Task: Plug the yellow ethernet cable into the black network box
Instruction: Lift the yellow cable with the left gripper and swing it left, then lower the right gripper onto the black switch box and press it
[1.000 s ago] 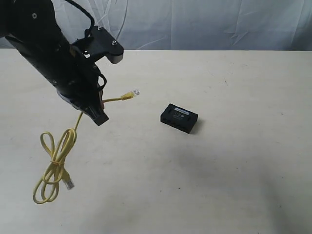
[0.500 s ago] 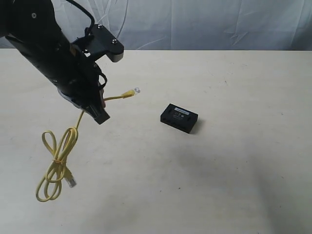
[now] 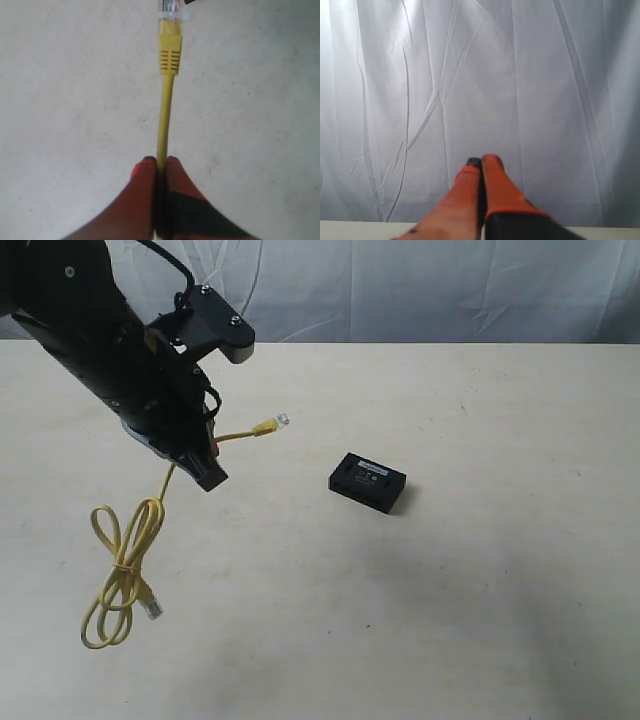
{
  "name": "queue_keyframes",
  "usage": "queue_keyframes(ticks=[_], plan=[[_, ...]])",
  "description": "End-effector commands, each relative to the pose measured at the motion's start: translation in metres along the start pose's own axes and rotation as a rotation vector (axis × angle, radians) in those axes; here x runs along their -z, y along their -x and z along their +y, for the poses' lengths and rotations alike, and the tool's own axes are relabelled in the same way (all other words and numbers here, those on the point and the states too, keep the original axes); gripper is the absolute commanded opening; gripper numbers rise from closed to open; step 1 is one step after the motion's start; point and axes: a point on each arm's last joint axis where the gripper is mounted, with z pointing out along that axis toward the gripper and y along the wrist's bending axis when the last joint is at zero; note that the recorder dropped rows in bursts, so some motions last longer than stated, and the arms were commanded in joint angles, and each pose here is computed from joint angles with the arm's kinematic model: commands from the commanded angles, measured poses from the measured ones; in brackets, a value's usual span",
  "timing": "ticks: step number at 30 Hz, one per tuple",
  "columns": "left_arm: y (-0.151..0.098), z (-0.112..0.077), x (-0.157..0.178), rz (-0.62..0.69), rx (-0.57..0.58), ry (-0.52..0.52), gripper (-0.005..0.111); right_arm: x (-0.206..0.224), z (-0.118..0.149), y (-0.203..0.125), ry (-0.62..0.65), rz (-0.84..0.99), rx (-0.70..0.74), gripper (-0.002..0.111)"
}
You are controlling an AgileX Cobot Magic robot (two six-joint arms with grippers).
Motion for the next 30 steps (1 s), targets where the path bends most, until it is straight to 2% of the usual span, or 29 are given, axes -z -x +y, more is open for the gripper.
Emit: queue_keyframes(ticks=[1,8,11,15,20,25,30], plan=[[0.0,0.0,0.004,-0.015,0.016,0.0,0.0,-0.002,-0.001,0.005,-0.014,0.042,-0.052,-0.001],[0.0,0.0,0.004,-0.015,0.016,0.0,0.0,-0.039,0.0,0.042,-0.008,0.261,-0.049,-0.001],[0.001,0.0,0.004,-0.028,0.016,0.006,0.0,-0.068,0.0,0.057,-0.006,0.396,-0.05,-0.001],[0.004,0.002,0.004,-0.063,0.018,0.023,0.0,-0.11,0.001,0.062,-0.005,0.57,-0.05,-0.001],[0.008,0.004,0.004,-0.113,0.023,0.043,0.0,-0.164,0.001,0.045,-0.01,0.711,-0.071,-0.001],[0.013,0.004,0.005,-0.167,0.053,0.039,0.0,-0.214,0.001,0.0,-0.017,0.879,-0.076,-0.001],[0.015,0.003,0.002,-0.193,0.072,0.036,0.0,-0.242,0.002,-0.048,-0.031,1.027,-0.12,-0.001]])
